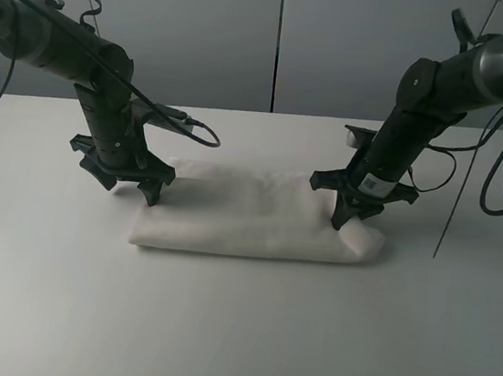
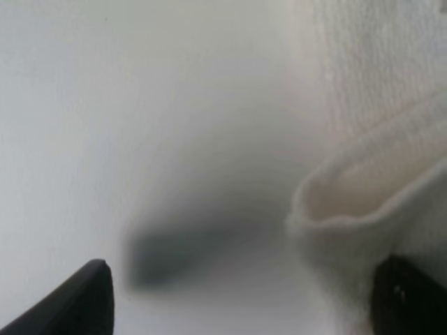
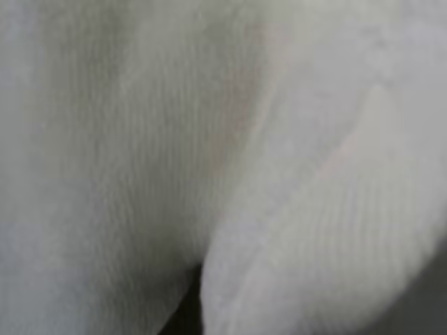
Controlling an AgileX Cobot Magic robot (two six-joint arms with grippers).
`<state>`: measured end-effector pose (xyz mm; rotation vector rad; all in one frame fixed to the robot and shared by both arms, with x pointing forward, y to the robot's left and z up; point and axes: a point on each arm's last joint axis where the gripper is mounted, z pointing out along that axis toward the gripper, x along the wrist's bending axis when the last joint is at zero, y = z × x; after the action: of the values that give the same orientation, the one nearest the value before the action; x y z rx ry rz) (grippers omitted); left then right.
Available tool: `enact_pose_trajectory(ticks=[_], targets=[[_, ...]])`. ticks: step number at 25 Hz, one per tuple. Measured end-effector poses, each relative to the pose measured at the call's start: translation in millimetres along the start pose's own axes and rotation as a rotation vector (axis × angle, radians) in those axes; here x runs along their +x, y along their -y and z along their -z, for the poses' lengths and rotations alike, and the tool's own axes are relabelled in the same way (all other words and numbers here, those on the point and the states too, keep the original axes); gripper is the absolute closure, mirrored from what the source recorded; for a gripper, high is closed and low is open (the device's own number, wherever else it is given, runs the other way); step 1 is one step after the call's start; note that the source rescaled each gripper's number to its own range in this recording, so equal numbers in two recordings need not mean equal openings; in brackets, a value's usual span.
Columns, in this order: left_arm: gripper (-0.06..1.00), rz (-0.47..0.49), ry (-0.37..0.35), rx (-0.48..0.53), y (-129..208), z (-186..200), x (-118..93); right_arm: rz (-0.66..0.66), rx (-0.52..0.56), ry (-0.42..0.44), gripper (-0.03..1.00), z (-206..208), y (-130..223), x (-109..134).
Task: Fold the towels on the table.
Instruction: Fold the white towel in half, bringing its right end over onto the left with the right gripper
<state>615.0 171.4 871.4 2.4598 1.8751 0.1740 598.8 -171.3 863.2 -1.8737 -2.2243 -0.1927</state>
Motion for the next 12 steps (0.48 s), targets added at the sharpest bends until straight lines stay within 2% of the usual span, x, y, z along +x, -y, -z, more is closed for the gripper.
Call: enact_pose_trajectory(ticks=[6,12], targets=[[-0.01,0.0,0.0,-0.002,-0.5,0.3,0.0,0.018,-0.014,0.001,0.94,5.9,0.2,1.4],[-0.01,0.0,0.0,0.0,-0.3,0.3,0.0,0.037,-0.1,0.026,0.94,44.3,2.6,8.4]])
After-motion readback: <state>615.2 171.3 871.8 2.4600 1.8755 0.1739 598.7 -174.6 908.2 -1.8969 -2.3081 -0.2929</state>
